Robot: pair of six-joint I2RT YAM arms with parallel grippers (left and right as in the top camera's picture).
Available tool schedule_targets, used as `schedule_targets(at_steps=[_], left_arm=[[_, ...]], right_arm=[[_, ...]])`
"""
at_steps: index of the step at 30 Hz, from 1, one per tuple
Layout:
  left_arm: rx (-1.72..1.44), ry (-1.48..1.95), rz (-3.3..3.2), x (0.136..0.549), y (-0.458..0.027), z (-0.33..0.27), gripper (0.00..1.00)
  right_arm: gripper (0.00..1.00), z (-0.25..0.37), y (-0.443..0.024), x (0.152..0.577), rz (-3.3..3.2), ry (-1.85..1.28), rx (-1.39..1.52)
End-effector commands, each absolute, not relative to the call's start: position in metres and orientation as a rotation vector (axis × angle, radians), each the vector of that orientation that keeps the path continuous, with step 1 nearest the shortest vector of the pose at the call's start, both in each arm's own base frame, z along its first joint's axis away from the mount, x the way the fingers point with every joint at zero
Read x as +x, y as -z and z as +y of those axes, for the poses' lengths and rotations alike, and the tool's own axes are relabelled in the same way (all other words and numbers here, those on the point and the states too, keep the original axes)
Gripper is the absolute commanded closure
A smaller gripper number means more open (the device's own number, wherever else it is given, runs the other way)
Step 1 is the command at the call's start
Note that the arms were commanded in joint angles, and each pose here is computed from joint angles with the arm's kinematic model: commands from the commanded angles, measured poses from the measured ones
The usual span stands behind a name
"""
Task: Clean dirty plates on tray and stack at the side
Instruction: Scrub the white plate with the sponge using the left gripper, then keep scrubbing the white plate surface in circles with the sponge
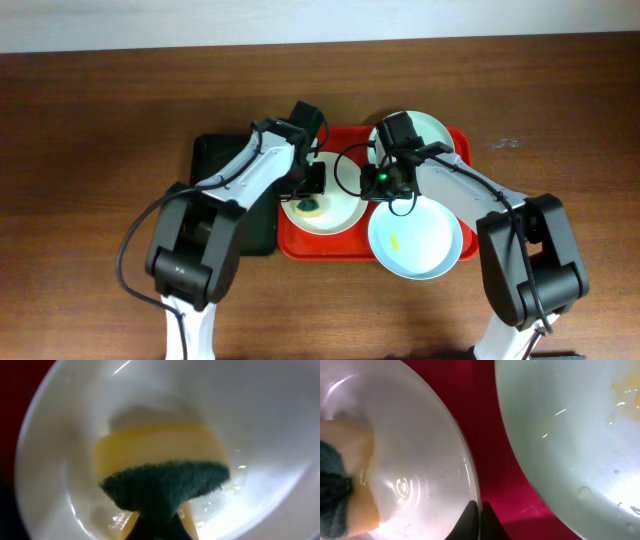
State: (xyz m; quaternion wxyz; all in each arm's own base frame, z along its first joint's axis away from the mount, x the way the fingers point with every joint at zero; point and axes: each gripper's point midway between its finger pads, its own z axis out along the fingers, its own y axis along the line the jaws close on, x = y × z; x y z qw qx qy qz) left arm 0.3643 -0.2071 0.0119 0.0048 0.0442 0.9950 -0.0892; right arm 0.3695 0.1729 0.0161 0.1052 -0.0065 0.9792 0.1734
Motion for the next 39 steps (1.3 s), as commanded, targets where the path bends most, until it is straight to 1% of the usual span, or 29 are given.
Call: schedule_targets(at_steps=[1,6,13,18,20,22,28,35,39], left_arm=[[0.026,0.239,3.113,0.378,-0.008,-0.185,1.0],[0.002,0.235,3.119,0.381,-0.003,-0.179,1.0],[-0.003,0.241,3.195,0.372,0.029,-0.181,1.0],[0.249,0.771,3.14,0.363,0.012,-0.236,1.0],[0.265,0.86,3.12,0.363,0.005,-0.244,1.0],[0.268,0.841,3.105,0.369,-0.006,-0.244,1.0],[0.233,0.563,3.041,0.39,-0.038,-0.22,1.0],[0.157,0.342,3.044,0.398,-0.03,-0.196,1.0],[0.161,0.344,3.026,0.401,-0.03,-0.198,1.0]], right_arm=[[0.96,0.183,-0.013,0.364,2.899,-0.569,-0.064],[0.96,0.183,-0.013,0.364,2.899,-0.569,-0.064],[0.96,0.183,-0.013,0.364,2.896,-0.567,-0.084],[0.96,0.184,-0.013,0.363,2.893,-0.57,-0.102],[0.96,0.184,-0.013,0.363,2.894,-0.57,-0.102],[0.96,0.184,-0.013,0.363,2.893,-0.57,-0.102],[0.96,0.184,-0.013,0.363,2.894,-0.57,-0.102],[0.96,0.184,-0.013,0.363,2.894,-0.57,-0.102],[0.96,0.184,-0.013,0.363,2.894,-0.57,-0.102]])
